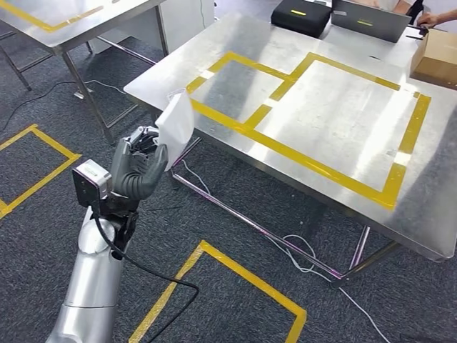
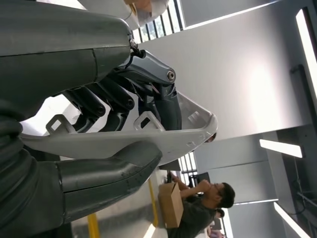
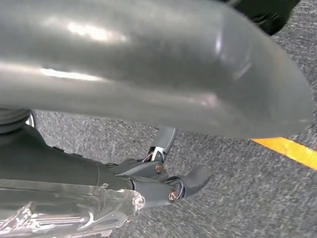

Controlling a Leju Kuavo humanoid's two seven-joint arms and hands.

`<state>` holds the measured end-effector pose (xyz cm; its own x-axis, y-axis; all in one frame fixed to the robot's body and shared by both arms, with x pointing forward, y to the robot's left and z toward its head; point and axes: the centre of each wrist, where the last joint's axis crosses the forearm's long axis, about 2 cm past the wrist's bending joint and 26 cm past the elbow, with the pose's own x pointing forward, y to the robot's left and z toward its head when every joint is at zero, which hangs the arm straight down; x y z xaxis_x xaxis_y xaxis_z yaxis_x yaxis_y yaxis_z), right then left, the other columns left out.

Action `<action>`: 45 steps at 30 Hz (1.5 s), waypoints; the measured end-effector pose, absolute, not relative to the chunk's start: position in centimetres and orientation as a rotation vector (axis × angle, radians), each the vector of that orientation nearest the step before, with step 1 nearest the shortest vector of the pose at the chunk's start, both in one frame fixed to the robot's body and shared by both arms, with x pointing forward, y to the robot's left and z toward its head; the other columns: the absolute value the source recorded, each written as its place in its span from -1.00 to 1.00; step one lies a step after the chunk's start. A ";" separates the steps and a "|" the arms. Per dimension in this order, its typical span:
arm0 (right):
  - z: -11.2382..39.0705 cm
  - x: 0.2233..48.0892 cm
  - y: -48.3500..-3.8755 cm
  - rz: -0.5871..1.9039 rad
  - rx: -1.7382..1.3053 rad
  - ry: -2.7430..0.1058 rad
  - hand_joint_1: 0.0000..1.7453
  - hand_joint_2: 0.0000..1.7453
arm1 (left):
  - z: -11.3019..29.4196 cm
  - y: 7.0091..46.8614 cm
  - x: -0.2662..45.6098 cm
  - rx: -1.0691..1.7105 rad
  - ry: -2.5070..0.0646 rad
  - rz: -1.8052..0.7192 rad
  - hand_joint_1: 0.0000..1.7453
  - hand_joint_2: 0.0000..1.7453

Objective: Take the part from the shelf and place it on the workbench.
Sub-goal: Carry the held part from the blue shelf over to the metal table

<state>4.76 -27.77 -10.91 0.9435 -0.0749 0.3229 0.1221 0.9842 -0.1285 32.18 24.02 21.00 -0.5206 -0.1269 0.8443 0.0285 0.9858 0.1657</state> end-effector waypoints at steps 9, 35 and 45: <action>-10.9 5.0 -27.8 -0.101 -0.149 -0.317 -1.00 -1.00 | 21.2 23.9 32.3 0.059 -2.120 -0.192 1.00 1.00; -10.9 4.8 -27.9 -0.092 -0.209 -0.288 -1.00 -1.00 | 21.0 24.1 32.1 0.050 -2.103 -0.183 1.00 1.00; -10.9 4.9 -28.0 -0.079 -0.214 -0.289 -1.00 -1.00 | 21.0 24.1 32.1 0.053 -2.098 -0.183 1.00 1.00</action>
<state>4.90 -28.03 -10.87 0.9557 -0.0466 0.2907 0.1077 0.9743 -0.1979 32.10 24.13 21.01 -0.5100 -0.1123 0.8528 0.0367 0.9877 0.1521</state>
